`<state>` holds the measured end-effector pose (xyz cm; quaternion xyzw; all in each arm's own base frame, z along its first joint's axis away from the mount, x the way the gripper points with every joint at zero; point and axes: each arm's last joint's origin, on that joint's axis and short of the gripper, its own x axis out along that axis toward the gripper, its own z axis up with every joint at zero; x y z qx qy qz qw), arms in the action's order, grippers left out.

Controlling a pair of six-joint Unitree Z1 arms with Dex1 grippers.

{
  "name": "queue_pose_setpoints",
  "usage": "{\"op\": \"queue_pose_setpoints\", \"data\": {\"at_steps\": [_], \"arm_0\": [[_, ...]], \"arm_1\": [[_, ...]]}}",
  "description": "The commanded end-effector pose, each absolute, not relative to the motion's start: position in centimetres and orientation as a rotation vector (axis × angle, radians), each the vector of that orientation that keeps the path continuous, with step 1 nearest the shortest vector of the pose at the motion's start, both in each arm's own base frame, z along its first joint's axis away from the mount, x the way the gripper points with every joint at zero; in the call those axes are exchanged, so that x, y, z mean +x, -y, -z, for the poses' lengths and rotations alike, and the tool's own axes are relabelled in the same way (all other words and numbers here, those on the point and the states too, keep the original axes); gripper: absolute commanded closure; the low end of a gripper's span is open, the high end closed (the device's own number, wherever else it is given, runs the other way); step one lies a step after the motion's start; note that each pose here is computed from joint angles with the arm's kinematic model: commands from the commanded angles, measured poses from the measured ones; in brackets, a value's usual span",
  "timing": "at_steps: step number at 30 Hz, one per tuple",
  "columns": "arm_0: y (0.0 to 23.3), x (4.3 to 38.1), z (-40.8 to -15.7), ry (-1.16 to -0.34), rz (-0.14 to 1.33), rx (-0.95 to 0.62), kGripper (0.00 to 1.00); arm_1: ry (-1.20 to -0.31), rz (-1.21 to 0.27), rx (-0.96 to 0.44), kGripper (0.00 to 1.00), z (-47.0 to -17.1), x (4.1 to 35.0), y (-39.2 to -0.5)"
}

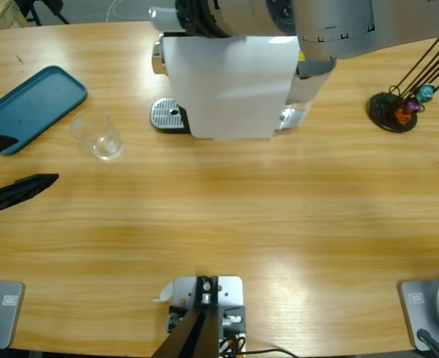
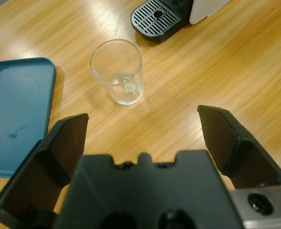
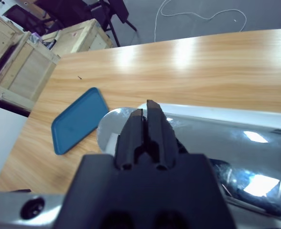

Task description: Pour coffee

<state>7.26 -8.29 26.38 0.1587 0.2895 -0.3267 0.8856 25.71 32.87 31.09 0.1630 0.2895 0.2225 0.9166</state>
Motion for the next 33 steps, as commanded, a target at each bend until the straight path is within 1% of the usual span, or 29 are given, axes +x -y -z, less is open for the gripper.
{"op": "queue_pose_setpoints", "data": {"at_steps": [1, 3, 4, 5, 7, 8, 9, 10, 11, 13, 14, 16, 18, 19, 22, 24, 25, 26, 30, 33], "arm_0": [[8.1, 7.1, -25.2, -0.631, 0.667, 0.349, 0.000], [8.1, 7.1, -25.2, -0.631, 0.667, 0.349, 0.000], [8.1, 7.1, -25.2, -0.631, 0.667, 0.349, 0.000], [8.1, 7.1, -25.2, -0.631, 0.667, 0.349, 0.000], [8.1, 7.1, -25.2, -0.631, 0.665, 0.350, 0.000], [8.1, 7.1, -25.2, -0.630, 0.662, 0.351, 0.000], [8.0, 7.1, -25.2, -0.627, 0.655, 0.353, 0.000], [8.0, 7.2, -25.3, -0.626, 0.649, 0.350, 0.000], [8.0, 7.2, -25.3, -0.626, 0.640, 0.342, 0.000], [8.1, 7.3, -25.5, -0.621, 0.617, 0.331, 0.000], [8.1, 7.4, -25.6, -0.618, 0.615, 0.330, 0.000], [8.2, 7.6, -26.1, -0.607, 0.608, 0.320, 0.000], [8.6, 8.1, -26.5, -0.601, 0.594, 0.311, 0.000], [8.9, 8.4, -26.5, -0.598, 0.587, 0.308, 0.000], [10.1, 9.4, -25.9, -0.617, 0.563, 0.330, 0.000], [11.2, 10.3, -25.2, -0.639, 0.555, 0.350, 0.000], [11.7, 10.6, -25.0, -0.643, 0.554, 0.354, 0.000], [12.0, 10.9, -24.8, -0.644, 0.554, 0.354, 0.000], [12.2, 11.1, -24.4, -0.644, 0.556, 0.361, 0.000], [12.2, 11.6, -23.2, -0.670, 0.526, 0.382, 0.000]], "arm_1": [[-0.920, -0.319, 0.080, 1.000, -18.5, 25.4, -32.6], [-0.912, -0.319, 0.084, 1.000, -18.8, 25.4, -32.5], [-0.894, -0.328, 0.089, 1.000, -19.4, 25.4, -32.5], [-0.861, -0.358, 0.093, 1.000, -20.3, 25.4, -32.4], [-0.736, -0.447, 0.096, 1.000, -23.6, 25.3, -32.3], [-0.677, -0.494, 0.101, 0.597, -26.0, 25.1, -32.1], [-0.621, -0.535, 0.095, 0.077, -28.4, 24.7, -31.5], [-0.556, -0.571, 0.087, 0.001, -30.9, 24.3, -30.9], [-0.485, -0.609, 0.067, 0.000, -33.7, 23.7, -30.1], [-0.422, -0.646, 0.049, 0.000, -36.7, 22.5, -28.6], [-0.418, -0.657, 0.039, 0.000, -37.8, 21.8, -27.7], [-0.465, -0.673, 0.011, 0.000, -39.3, 20.1, -25.5], [-0.476, -0.734, -0.020, 0.000, -40.4, 18.2, -23.5], [-0.475, -0.777, -0.031, 0.000, -40.6, 17.3, -22.6], [-0.521, -0.883, -0.106, 0.000, -38.5, 14.8, -20.1], [-0.569, -0.869, -0.136, 0.000, -37.0, 13.9, -18.8], [-0.603, -0.856, -0.164, 0.000, -36.3, 13.6, -18.3], [-0.619, -0.854, -0.195, 0.000, -35.6, 13.3, -17.8], [-0.614, -0.882, -0.247, 0.000, -34.6, 11.9, -16.1], [-0.626, -0.908, -0.287, 0.000, -33.7, 11.7, -15.8]]}}
